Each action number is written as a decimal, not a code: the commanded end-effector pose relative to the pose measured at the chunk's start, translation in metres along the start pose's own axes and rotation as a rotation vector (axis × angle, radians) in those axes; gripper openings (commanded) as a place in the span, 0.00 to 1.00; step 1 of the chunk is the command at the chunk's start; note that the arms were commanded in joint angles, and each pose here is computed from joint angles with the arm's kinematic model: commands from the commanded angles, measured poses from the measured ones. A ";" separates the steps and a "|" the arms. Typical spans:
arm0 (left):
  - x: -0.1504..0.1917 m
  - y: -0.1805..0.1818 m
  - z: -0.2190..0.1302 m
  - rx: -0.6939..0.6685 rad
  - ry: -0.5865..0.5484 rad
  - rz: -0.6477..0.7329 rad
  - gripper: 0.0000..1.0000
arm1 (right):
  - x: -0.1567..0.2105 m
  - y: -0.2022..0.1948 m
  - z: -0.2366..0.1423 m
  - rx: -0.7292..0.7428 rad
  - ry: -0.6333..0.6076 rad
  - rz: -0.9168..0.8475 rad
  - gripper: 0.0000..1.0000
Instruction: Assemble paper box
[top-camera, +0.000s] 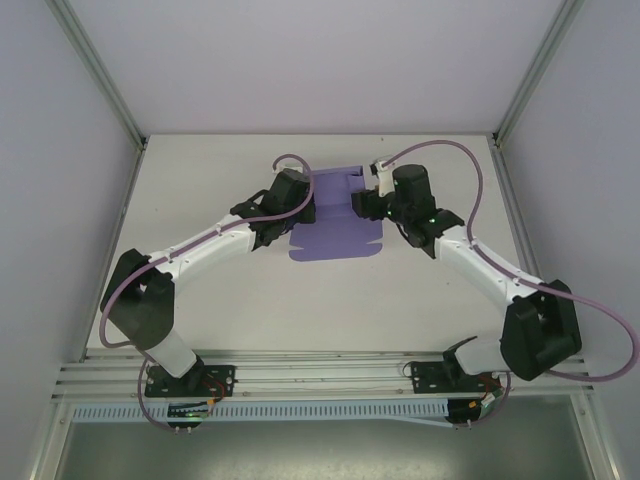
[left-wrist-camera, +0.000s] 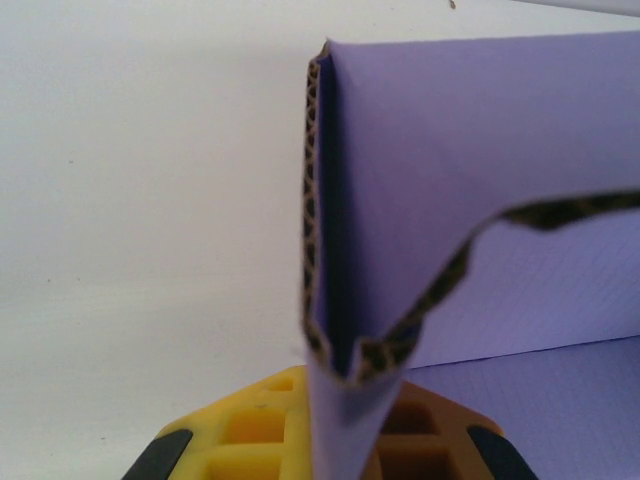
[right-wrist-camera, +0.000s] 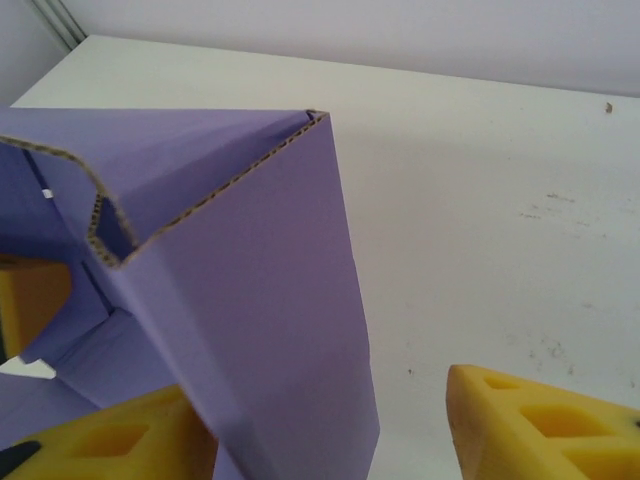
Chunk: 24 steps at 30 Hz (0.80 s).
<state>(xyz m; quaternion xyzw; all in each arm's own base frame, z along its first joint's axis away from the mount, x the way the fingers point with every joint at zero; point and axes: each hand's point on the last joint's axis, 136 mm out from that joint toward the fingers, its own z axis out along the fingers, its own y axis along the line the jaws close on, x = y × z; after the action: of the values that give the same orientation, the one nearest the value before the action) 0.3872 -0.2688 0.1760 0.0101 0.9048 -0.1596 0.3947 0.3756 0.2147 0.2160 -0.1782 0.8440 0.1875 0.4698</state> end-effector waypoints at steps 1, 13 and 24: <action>-0.004 -0.005 -0.006 0.024 -0.001 -0.010 0.00 | -0.020 -0.003 0.005 0.007 -0.051 -0.010 0.60; -0.003 -0.009 -0.006 0.008 0.007 0.006 0.00 | -0.018 -0.024 0.011 0.123 -0.047 0.011 0.16; -0.011 -0.001 -0.008 -0.082 -0.008 -0.013 0.00 | 0.006 -0.083 -0.002 0.647 0.100 -0.102 0.00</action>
<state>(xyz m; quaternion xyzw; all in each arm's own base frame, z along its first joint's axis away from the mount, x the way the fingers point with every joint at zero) 0.3839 -0.2786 0.1841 0.0139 0.9067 -0.1554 0.3918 0.4027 0.1991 0.2064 -0.1351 0.8633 0.0374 0.4849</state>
